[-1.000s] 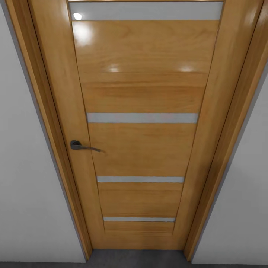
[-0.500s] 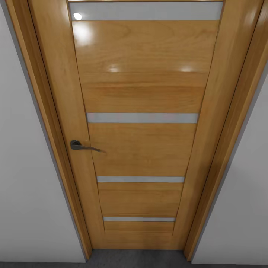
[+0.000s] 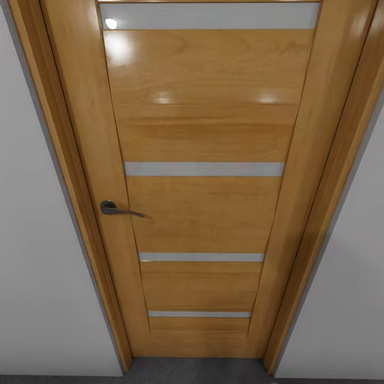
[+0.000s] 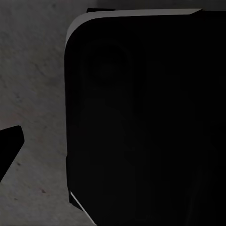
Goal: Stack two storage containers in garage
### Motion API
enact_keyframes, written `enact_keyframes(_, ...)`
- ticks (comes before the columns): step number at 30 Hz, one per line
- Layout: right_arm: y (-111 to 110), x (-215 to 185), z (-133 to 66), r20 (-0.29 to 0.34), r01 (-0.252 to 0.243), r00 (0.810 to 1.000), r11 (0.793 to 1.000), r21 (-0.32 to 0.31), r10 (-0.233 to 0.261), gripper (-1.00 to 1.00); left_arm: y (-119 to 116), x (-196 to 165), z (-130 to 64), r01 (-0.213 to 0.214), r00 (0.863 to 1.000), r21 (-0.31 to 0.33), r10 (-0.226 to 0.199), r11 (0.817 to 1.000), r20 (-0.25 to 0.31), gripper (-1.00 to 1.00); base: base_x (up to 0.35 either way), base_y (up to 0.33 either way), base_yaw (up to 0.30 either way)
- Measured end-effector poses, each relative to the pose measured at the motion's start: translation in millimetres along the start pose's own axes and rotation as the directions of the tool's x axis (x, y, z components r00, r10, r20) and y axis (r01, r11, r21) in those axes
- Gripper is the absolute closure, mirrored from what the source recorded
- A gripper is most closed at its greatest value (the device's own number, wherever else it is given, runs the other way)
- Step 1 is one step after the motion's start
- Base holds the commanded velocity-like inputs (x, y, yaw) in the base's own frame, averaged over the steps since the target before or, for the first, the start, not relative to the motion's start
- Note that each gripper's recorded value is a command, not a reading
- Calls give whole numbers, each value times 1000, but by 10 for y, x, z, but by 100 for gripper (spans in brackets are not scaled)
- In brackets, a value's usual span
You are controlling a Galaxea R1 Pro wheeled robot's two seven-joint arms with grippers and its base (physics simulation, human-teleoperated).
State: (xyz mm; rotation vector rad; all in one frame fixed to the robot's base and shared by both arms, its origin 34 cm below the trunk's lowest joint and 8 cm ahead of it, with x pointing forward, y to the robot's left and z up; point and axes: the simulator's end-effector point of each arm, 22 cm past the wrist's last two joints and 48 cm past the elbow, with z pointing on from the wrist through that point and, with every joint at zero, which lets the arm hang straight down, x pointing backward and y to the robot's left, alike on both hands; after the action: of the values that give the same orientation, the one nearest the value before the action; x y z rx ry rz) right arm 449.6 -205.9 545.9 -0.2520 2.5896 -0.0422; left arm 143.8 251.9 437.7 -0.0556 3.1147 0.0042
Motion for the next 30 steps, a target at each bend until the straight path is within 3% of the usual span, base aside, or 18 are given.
enact_keyframes(3,86,-399,0,18,7,1000,1000,-4,-7,-100,1,0,0,0,1000,0,0,1000,0,-100,0,0,0)
enact_keyframes(7,227,-1521,-39,79,16,997,1000,-14,-14,-100,1,0,0,0,1000,0,0,1000,0,-100,0,0,0)
enact_keyframes(10,241,-1854,-79,105,50,993,999,-10,-49,-100,1,0,0,-1,1000,0,1,1000,0,-100,0,0,0)
enact_keyframes(13,363,-2640,-246,190,151,970,988,3,-149,-100,1,0,0,-1,1000,0,1,1000,0,-100,0,0,0)
enact_keyframes(16,403,-2993,-373,220,186,958,982,12,-184,-100,1,0,0,0,1000,0,0,1000,0,-100,0,0,0)
enact_keyframes(19,488,-3302,-552,275,189,945,982,-10,-179,-100,1,0,0,1,1000,0,-1,1000,0,-100,0,0,0)
enact_keyframes(22,639,-3602,-793,351,212,917,977,-32,-188,-100,1,0,0,0,1000,0,0,1000,0,-100,0,0,0)
enact_keyframes(24,859,-3875,-1109,426,264,877,964,-40,-223,-100,1,0,0,0,1000,0,0,1000,0,-100,0,0,0)
enact_keyframes(28,1068,-4075,-1411,492,314,831,949,-30,-260,-100,1,0,0,1,1000,0,-1,1000,0,-100,0,0,0)
enact_keyframes(30,1095,-4099,-1449,501,320,824,947,-28,-264,-100,1,-1,0,1,1000,0,-1,1000,0,-100,0,0,0)
